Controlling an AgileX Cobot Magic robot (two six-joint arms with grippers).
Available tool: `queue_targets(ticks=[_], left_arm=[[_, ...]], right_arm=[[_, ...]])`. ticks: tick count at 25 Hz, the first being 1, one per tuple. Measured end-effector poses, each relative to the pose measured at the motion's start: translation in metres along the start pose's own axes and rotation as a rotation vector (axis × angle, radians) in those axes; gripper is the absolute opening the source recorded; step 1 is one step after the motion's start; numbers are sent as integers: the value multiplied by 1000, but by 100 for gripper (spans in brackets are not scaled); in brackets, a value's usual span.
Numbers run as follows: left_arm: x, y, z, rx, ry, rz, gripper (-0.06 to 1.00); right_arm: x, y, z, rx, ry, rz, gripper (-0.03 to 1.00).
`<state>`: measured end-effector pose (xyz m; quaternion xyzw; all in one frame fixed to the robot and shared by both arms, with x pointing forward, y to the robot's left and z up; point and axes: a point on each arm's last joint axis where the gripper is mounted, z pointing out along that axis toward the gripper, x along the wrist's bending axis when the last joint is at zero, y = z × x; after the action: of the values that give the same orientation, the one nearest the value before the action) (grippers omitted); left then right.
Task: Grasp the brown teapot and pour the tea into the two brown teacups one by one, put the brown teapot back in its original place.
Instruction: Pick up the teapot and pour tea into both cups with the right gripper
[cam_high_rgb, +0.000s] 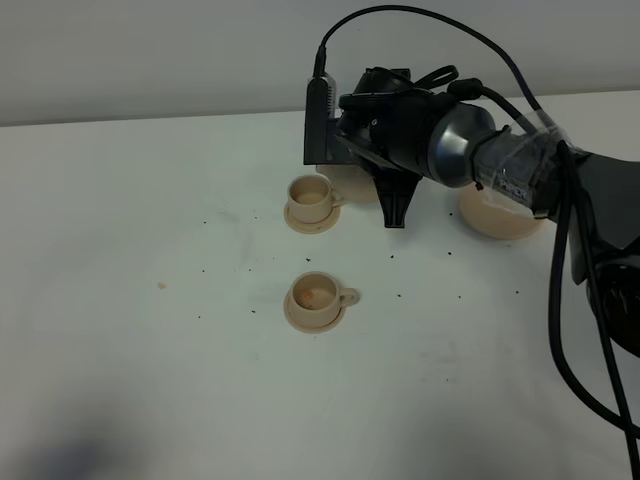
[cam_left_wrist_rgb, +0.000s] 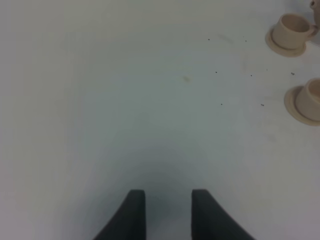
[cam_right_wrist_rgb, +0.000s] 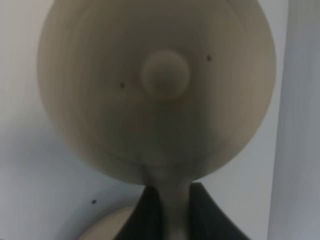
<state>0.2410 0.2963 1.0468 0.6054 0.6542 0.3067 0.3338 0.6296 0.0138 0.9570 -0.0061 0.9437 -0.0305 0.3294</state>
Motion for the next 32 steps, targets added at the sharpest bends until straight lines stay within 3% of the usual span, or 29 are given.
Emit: queue_targets(ticks=[32], left_arm=[[0, 0, 0, 0, 0, 0, 25]], right_arm=[[6, 9, 7, 58, -90, -127, 10]])
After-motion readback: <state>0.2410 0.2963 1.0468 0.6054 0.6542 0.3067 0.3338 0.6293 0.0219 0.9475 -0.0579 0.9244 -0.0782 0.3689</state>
